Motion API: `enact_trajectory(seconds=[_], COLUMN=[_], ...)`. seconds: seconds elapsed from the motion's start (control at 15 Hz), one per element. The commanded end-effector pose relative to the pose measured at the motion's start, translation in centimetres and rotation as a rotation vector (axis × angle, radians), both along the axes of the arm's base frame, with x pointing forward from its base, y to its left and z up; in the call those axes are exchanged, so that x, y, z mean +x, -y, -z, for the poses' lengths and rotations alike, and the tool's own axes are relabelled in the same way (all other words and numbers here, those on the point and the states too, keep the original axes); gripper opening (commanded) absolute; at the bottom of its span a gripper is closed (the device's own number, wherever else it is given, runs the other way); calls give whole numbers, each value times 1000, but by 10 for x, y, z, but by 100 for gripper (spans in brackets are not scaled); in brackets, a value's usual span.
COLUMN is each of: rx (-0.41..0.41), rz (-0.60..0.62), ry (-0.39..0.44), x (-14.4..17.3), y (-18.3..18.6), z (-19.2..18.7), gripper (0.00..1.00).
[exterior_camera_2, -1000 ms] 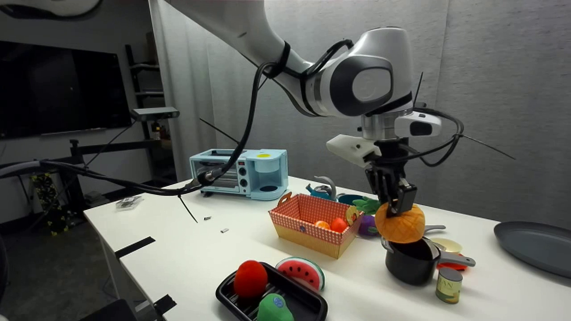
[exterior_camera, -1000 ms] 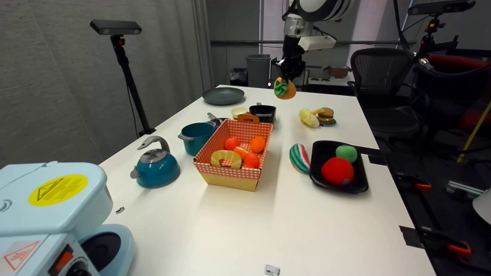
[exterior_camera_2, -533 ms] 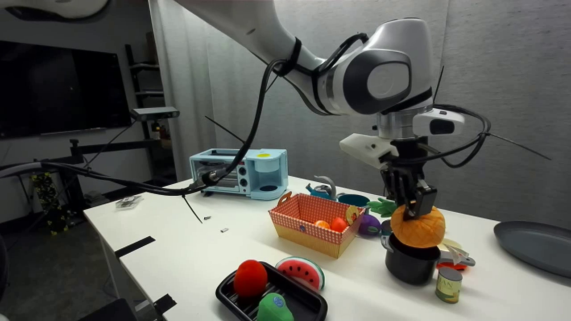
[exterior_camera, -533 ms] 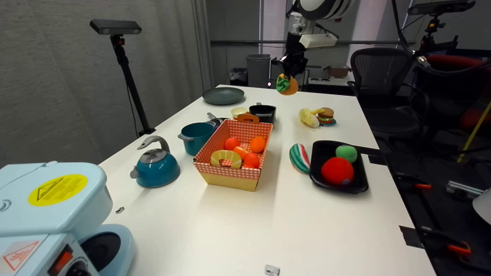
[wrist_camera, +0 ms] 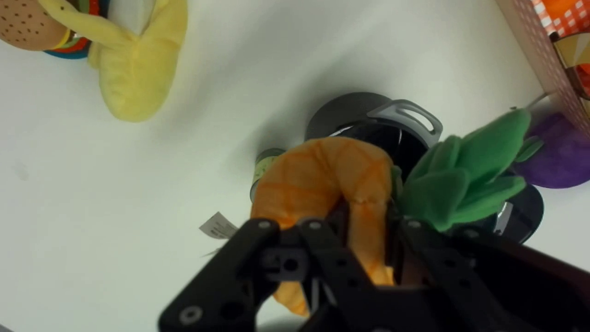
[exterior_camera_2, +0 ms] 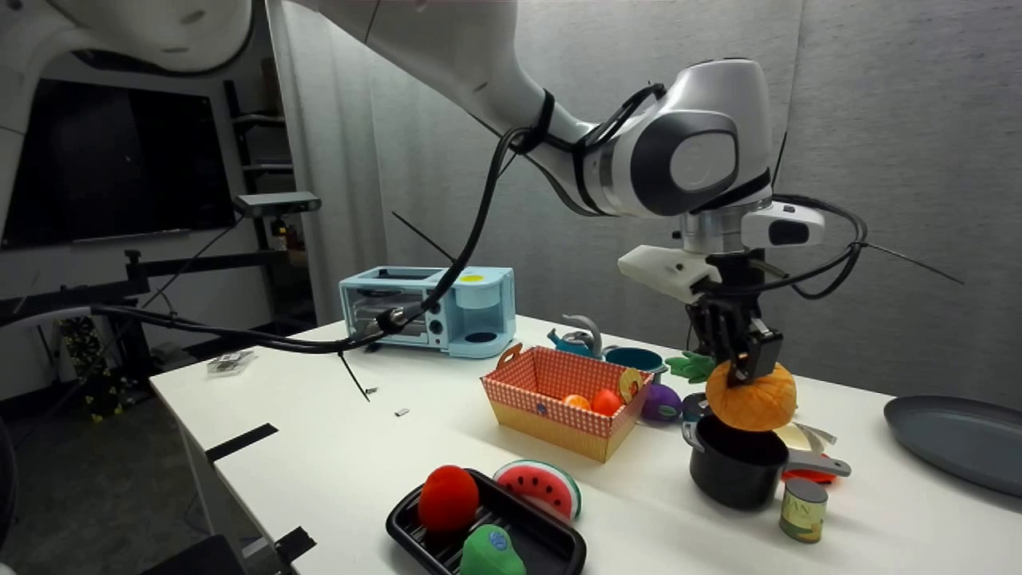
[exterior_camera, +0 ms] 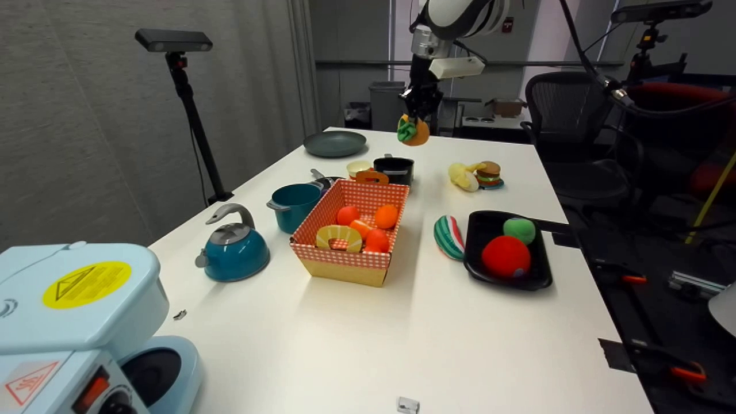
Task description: Put the pineapple plush in the black pot, put the banana plush inside the basket
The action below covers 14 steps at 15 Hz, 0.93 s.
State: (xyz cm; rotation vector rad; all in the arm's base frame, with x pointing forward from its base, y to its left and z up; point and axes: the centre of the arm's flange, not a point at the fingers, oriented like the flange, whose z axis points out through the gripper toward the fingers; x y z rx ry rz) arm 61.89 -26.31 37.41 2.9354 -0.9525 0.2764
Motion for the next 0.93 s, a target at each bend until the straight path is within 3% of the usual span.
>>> enact_trajectory(seconds=[0.0,0.6,0.67,0.73,0.87], rx=[23,31,36,38,40], rz=[13,-9,-7,-8,-11], ry=[14,-23,-30,-38,-50], x=[33,54,54,55,55], y=[1,-12,-12,-13,-14], z=[-1,37,41,46,54], gripper=[4,4,40,41,54])
